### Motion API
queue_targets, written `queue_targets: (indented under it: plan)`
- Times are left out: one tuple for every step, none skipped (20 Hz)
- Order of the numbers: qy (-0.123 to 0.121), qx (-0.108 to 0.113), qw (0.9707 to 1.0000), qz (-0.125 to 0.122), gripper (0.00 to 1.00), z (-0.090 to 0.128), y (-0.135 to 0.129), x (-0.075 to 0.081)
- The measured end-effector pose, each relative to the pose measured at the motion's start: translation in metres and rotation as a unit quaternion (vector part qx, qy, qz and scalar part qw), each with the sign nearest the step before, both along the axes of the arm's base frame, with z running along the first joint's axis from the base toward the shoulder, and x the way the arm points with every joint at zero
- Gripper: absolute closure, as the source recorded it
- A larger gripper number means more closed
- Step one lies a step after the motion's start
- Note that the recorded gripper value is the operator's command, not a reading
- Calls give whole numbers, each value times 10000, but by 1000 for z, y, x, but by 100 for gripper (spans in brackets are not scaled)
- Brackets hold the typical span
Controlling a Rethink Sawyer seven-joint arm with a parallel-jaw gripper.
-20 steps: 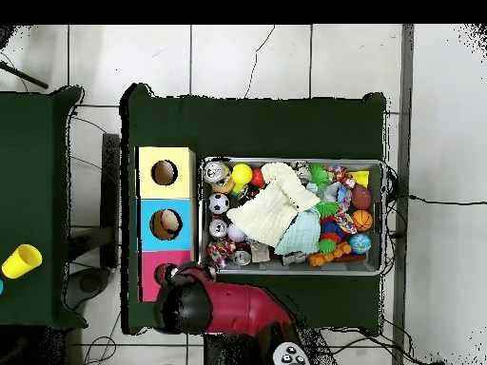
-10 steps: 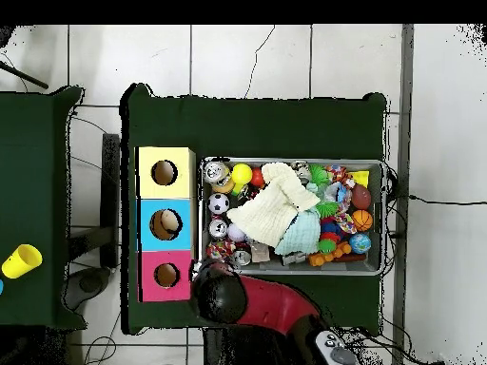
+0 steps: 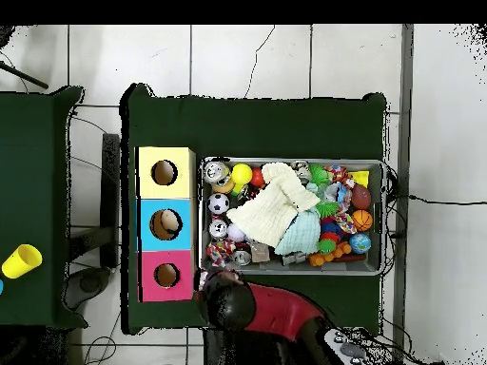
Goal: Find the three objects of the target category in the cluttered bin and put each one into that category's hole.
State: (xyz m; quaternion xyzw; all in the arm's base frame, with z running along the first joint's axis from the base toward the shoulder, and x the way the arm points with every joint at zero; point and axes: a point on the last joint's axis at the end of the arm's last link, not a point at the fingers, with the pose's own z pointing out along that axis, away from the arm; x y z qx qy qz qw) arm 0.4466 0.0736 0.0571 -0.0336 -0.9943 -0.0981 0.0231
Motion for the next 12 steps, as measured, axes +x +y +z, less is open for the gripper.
queue_targets:
  plan:
    - [-41,-6,10000,61,0,-2,2,-2]
    - [-69,-9,9999,99,0,-4,4,-3]
    - [-104,-9,9998,147,0,-7,5,-5]
    - [-131,-8,9998,173,0,-9,6,-6]
    - [-165,-3,9997,205,0,-13,7,-9]
    - [-187,3,9996,226,0,-16,8,-11]
    - [-209,9,9995,248,0,-20,9,-13]
    - [-231,15,9994,270,0,-24,10,-16]
    - [-257,30,9992,296,0,-29,12,-19]
    - [-268,44,9991,311,0,-34,13,-22]
    - [-271,56,9991,321,0,-37,14,-25]
    - [-290,73,9990,330,0,-41,15,-28]
